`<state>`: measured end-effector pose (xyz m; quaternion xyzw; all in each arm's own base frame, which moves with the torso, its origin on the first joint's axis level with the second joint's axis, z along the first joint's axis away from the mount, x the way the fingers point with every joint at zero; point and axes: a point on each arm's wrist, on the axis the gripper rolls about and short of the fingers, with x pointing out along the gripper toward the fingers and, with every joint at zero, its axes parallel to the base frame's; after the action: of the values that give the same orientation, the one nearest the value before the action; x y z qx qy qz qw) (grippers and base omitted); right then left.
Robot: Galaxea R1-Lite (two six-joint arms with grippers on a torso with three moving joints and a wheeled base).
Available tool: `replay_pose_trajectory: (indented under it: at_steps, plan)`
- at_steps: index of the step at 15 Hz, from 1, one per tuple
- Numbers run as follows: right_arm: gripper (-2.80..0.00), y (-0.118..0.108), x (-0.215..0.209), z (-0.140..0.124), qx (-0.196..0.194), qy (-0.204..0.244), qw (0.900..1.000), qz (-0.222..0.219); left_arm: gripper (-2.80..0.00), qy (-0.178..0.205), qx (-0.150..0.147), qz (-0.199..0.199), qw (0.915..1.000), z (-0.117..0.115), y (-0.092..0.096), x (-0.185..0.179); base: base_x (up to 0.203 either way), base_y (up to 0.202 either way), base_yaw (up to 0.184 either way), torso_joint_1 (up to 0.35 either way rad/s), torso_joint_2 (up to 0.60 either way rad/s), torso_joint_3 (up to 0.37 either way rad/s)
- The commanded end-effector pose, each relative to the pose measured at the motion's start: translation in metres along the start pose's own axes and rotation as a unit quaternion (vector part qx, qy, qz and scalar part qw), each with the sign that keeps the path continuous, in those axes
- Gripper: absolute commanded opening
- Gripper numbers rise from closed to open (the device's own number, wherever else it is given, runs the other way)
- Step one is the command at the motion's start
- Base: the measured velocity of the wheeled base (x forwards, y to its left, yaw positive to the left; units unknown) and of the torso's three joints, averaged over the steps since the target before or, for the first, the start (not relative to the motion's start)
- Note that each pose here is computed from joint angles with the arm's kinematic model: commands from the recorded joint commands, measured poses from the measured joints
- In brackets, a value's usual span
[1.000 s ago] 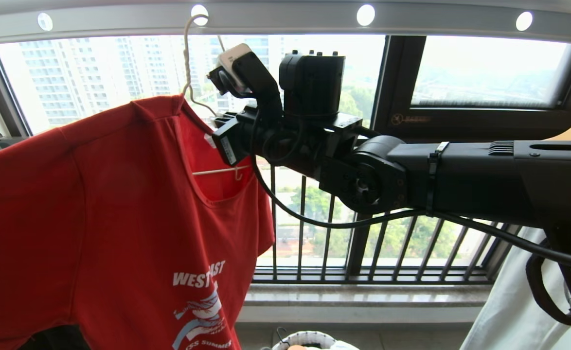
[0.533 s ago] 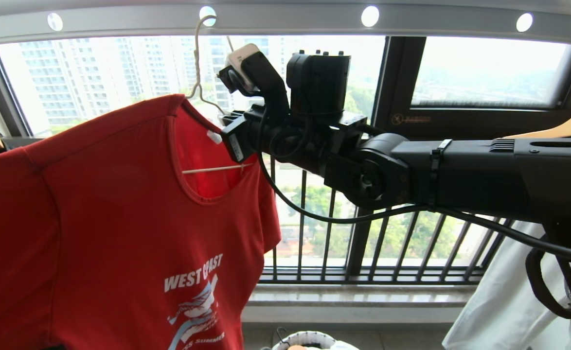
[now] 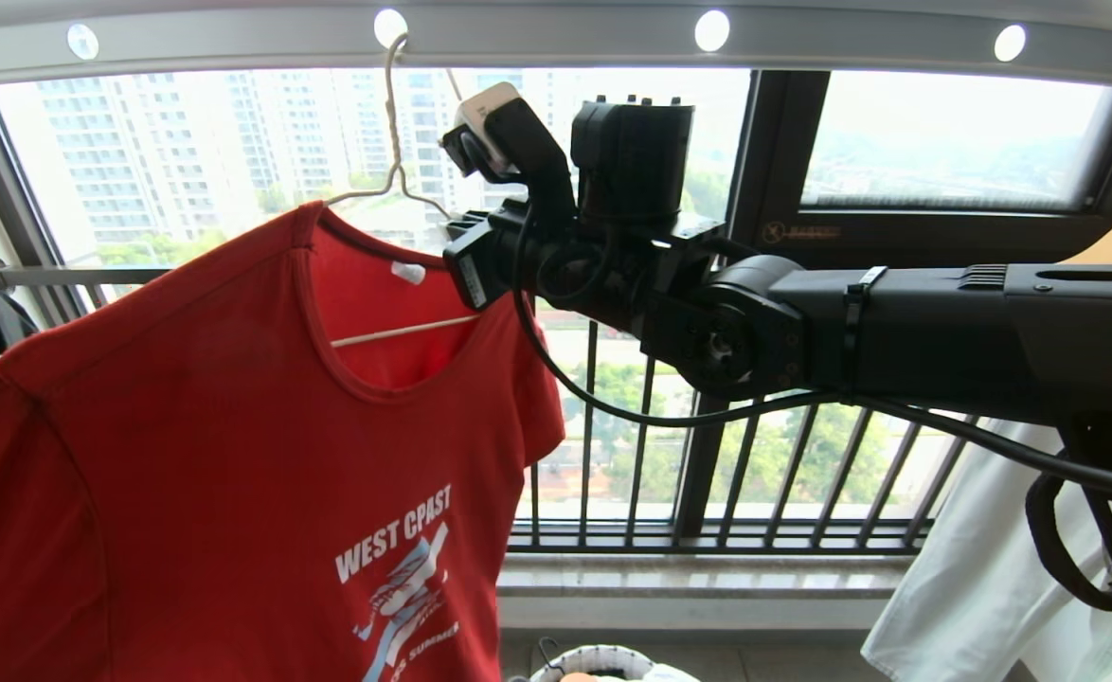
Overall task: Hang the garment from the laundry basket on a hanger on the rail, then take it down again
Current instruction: Take the clothes off the clothes rack
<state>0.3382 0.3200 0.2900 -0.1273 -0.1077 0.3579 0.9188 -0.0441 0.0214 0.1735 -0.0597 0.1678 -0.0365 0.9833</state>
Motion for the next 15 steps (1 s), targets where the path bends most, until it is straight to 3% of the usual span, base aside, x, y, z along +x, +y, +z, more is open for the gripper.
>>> replay_pose_trajectory:
  at_steps: [1,9,12,15]
  plan:
    - [-2.80,-0.001,0.000,0.000,-0.001,-0.001,1.000,-0.001,-2.80,0.022,0.001,0.007,0.9997,-0.004,0.001,0.001,0.000,0.000,0.000,0.000,0.00,0.000]
    - [-2.80,-0.002,0.000,0.000,-0.002,0.001,1.000,-0.003,-2.80,0.068,-0.001,0.036,0.9970,-0.013,0.004,0.000,0.000,0.000,0.000,0.000,0.00,0.000]
    - [-2.80,-0.003,0.000,-0.001,-0.002,0.002,1.000,-0.003,-2.80,0.067,-0.008,0.039,0.9969,-0.013,0.004,0.000,0.000,0.000,0.000,0.000,0.00,0.000]
    - [-2.80,-0.003,0.000,-0.001,-0.002,0.002,1.000,-0.004,-2.80,0.034,-0.012,0.021,0.9991,0.000,0.003,-0.002,0.000,0.000,0.000,0.000,0.00,0.000]
